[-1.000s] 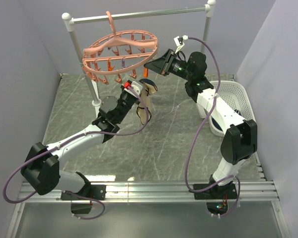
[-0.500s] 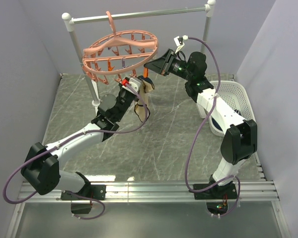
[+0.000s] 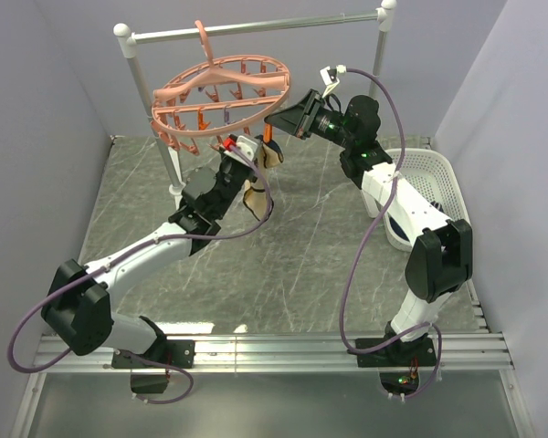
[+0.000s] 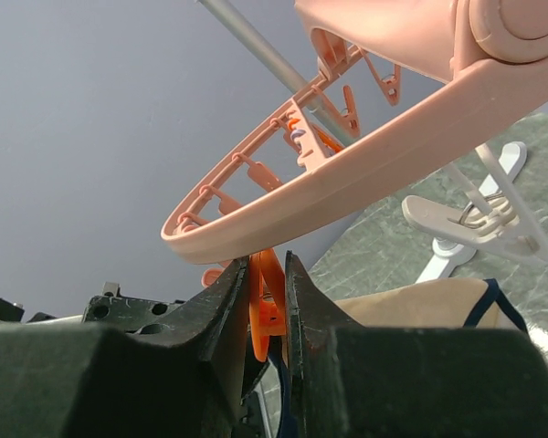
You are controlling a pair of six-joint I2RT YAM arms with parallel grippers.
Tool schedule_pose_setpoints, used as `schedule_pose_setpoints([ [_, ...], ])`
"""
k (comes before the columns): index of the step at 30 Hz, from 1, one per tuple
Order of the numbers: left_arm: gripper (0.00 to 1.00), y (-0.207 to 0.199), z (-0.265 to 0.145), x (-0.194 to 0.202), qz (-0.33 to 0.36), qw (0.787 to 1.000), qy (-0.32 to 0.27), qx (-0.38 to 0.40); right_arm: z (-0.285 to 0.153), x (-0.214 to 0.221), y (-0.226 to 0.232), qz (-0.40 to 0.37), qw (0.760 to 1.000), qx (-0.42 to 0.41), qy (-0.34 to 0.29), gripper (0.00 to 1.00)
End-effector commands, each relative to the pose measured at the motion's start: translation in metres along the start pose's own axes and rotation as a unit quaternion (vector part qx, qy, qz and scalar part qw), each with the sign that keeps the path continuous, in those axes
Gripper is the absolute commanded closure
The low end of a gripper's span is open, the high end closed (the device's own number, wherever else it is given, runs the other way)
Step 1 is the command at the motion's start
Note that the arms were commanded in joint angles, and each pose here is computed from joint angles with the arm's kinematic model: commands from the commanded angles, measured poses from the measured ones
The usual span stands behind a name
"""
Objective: Clip the underwear to the hanger
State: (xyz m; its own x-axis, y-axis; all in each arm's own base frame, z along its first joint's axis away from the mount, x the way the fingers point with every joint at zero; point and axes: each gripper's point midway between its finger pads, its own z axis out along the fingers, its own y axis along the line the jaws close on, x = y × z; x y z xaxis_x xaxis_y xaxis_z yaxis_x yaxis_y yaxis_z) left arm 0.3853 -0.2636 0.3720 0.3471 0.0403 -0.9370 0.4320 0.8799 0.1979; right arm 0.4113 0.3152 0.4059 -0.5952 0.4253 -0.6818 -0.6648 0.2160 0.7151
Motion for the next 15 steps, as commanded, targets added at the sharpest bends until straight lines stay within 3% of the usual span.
schedule_pose_setpoints([
  [1,1.0,0.0075,0.0092,-0.0255,-0.023,0.999,-0.028,-0.015,0.0048,-0.0082,0.0043,0.005,1.0,-0.006,-0.018,1.0],
  [15,1.0,0.0063,0.0147,-0.0253,-0.051,0.998,-0.018,-0.018,0.0041,-0.0049,0.0025,-0.002,1.0,-0.008,-0.017,1.0],
])
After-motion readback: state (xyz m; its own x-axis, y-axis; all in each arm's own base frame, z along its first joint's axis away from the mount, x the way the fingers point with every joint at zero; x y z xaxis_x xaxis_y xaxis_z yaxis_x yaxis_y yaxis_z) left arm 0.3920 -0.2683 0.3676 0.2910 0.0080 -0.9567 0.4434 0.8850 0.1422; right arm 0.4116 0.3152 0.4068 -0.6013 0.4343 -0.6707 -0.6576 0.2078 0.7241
